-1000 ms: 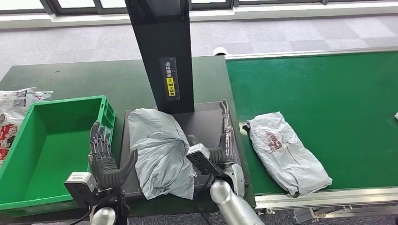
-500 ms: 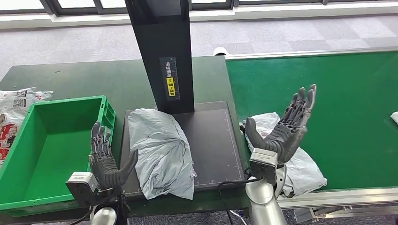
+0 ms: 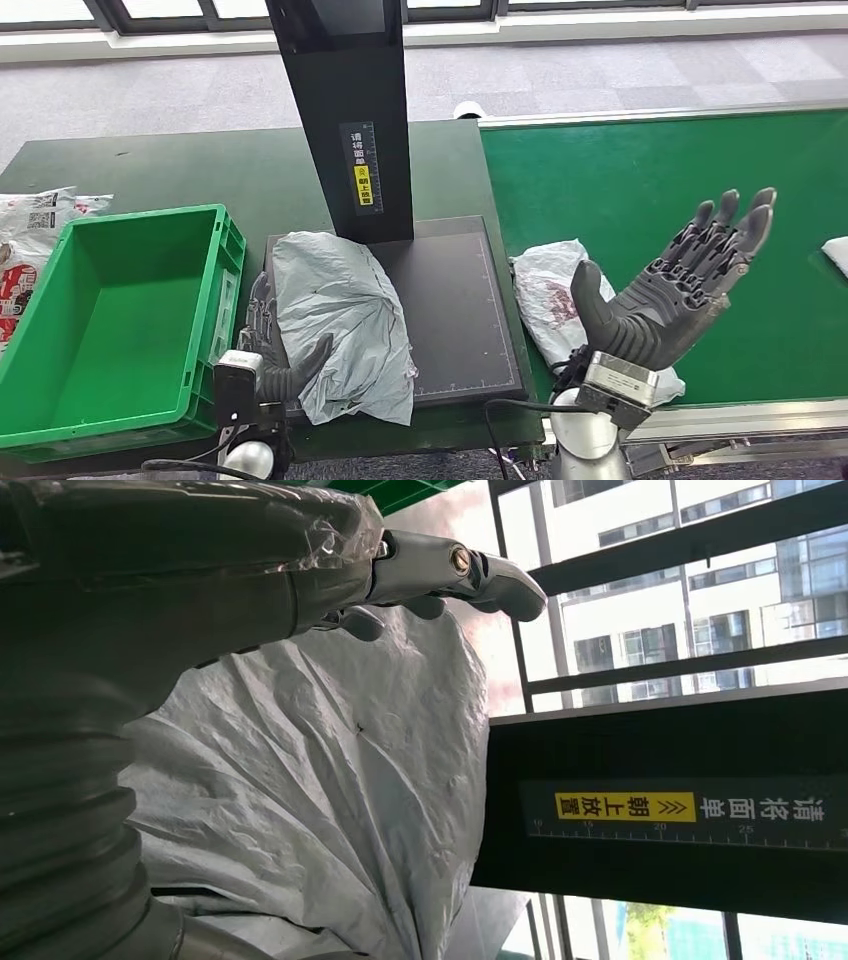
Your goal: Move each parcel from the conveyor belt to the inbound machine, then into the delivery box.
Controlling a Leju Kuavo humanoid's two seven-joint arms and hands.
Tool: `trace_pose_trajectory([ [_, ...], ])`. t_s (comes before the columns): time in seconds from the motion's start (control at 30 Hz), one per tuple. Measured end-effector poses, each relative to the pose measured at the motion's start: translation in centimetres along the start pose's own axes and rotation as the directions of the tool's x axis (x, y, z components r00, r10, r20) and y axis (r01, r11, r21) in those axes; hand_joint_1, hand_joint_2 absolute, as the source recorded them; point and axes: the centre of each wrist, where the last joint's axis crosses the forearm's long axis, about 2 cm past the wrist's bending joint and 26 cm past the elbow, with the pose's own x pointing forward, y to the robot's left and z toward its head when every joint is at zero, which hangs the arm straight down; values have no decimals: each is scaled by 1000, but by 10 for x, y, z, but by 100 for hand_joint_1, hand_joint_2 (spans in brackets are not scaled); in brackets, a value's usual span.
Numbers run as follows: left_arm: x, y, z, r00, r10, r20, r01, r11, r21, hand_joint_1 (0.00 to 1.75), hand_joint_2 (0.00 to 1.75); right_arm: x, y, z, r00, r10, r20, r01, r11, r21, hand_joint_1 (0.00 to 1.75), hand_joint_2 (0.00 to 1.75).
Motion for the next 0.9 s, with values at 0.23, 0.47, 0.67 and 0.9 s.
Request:
trace_pose_trajectory([
  [0.23,-2,-1,1,1000,-2,-11,2,1000,-8,0,175,1,-1,-1,1000,0,4,0,1000,-5,0,175],
  [0.47,-3,-2,2,1000,-3,-14,3,1000,-10,0,175,1,-2,-2,1000,0,7,0,1000,-8,0,175],
  [0.67,-3,-2,2,1000,-3,-14,3,1000,-10,0,175,2,-2,-1,1000,1,7,-1,1000,-8,0,175],
  [0.9,-3,-2,2,1000,-3,-14,3,1000,-10,0,175,2,-3,-1,1000,1,7,-1,1000,-7,0,175],
])
